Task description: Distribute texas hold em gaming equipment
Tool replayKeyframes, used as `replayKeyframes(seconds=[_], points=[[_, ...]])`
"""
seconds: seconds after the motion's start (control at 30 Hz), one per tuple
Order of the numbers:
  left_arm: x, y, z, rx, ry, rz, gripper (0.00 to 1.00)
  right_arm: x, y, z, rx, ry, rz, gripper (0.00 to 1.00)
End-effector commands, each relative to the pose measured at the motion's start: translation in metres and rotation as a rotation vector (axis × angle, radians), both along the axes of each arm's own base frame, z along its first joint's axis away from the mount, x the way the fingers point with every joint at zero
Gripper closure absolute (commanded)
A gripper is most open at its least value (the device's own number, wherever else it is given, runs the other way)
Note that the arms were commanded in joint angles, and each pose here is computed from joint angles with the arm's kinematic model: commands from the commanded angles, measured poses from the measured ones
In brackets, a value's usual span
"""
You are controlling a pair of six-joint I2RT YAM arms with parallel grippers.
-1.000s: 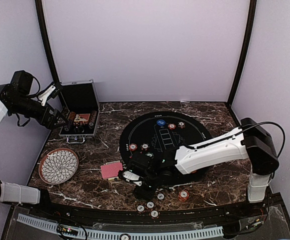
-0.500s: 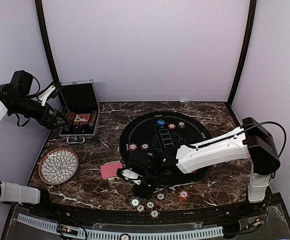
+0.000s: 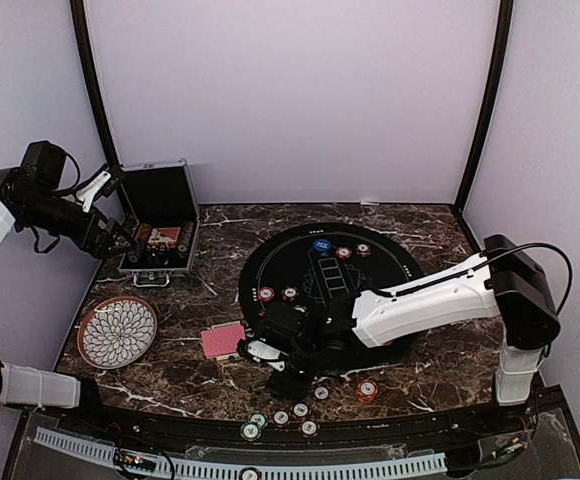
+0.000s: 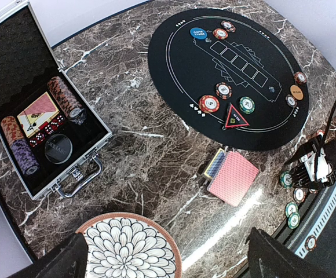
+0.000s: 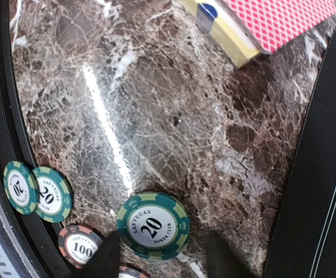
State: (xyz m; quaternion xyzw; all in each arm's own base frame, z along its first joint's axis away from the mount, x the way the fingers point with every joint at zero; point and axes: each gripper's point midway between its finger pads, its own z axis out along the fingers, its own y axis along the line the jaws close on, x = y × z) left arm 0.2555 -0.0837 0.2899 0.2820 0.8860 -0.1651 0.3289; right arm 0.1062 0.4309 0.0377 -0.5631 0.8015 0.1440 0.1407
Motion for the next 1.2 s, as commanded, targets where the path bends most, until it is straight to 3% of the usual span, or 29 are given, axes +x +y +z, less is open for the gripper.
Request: replayKeyframes(seconds=[0.0, 0.63, 1.17], points=[[-0.005, -0.001, 0.009, -0.008, -0.02, -0.01, 0.01, 0.004, 0.004, 0.016, 0.036, -0.025, -0.003, 0.34], [-0.007, 0.0, 0.009, 0.001, -0.024, -0.012, 0.01, 0.001, 0.011, -0.011, 0.002, 0.001, 0.026, 0.29], [-0.007, 0.0, 0.008, 0.001, -0.024, -0.011, 0.01, 0.004, 0.013, -0.005, 0.016, -0.012, 0.019, 0.57]])
